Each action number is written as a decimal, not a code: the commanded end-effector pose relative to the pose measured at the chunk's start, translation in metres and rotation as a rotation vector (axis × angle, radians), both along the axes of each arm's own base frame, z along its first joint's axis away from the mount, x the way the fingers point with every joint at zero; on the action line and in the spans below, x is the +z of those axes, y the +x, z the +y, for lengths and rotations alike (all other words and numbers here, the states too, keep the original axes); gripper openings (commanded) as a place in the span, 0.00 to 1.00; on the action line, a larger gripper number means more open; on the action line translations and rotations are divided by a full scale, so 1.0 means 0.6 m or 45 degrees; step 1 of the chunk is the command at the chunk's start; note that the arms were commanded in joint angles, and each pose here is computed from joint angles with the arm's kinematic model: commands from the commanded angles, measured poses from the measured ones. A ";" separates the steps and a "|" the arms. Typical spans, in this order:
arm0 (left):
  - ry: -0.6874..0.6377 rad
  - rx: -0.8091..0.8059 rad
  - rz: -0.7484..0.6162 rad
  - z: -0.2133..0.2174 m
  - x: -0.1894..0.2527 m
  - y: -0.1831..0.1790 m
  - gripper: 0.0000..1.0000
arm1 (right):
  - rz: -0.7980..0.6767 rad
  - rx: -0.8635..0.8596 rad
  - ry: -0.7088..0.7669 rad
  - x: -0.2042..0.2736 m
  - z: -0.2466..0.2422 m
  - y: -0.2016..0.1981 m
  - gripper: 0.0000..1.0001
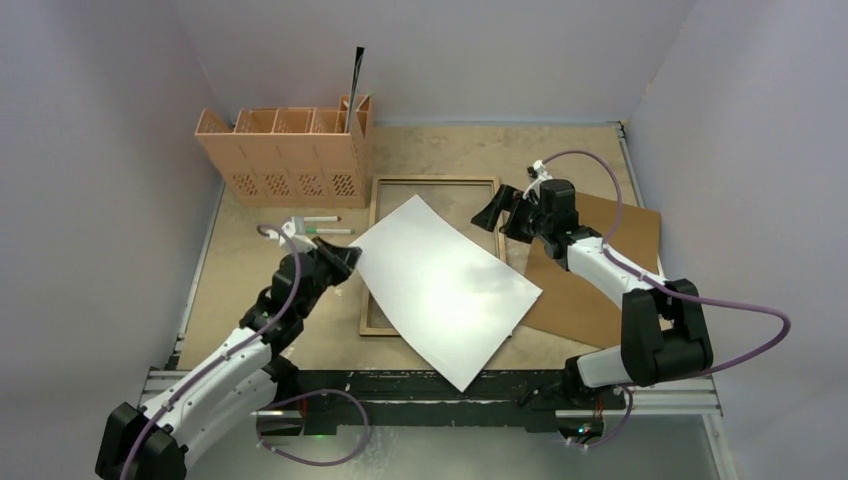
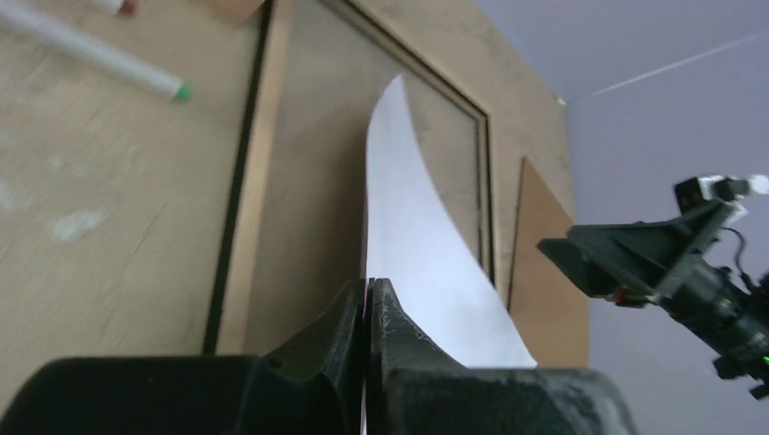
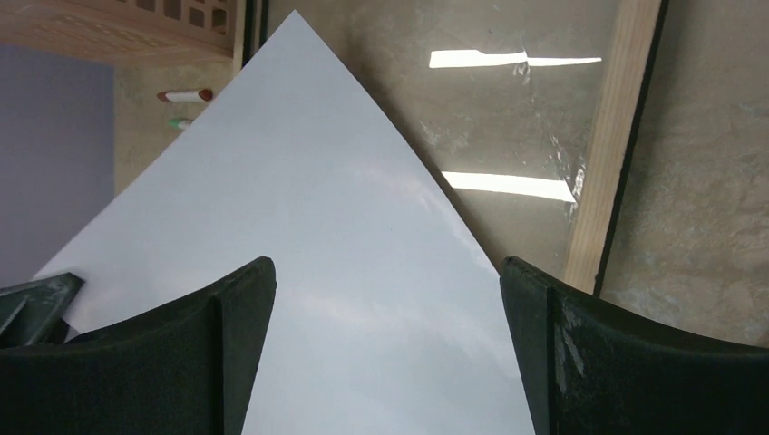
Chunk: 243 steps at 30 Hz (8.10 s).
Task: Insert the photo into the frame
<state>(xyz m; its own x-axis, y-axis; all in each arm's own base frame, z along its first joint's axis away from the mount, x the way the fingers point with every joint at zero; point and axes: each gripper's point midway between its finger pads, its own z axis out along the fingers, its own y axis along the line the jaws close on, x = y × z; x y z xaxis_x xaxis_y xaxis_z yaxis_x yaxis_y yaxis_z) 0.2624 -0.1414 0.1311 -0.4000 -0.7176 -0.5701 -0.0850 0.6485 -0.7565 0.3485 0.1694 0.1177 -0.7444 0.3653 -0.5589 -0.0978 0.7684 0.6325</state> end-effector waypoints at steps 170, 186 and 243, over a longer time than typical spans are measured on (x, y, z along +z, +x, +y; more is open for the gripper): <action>0.667 -0.164 0.197 -0.011 -0.001 0.098 0.79 | 0.294 0.379 -0.346 -0.080 0.028 -0.037 0.00; 0.647 -0.164 0.235 -0.013 -0.029 0.094 0.79 | 0.334 0.168 -0.209 -0.086 0.051 -0.022 0.00; 0.373 -0.589 0.011 -0.160 0.043 0.100 0.77 | 0.346 -0.803 -0.617 -0.102 -0.249 -0.015 0.66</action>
<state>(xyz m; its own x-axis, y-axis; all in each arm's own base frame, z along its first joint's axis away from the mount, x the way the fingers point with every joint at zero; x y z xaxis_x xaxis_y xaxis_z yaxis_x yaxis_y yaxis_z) 0.3073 -0.1847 0.1083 -0.6822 -0.2597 -0.6835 0.0629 0.9105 -0.4088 0.3354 0.0670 0.0461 -0.7436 0.3700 -0.5569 0.3770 0.9199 0.1078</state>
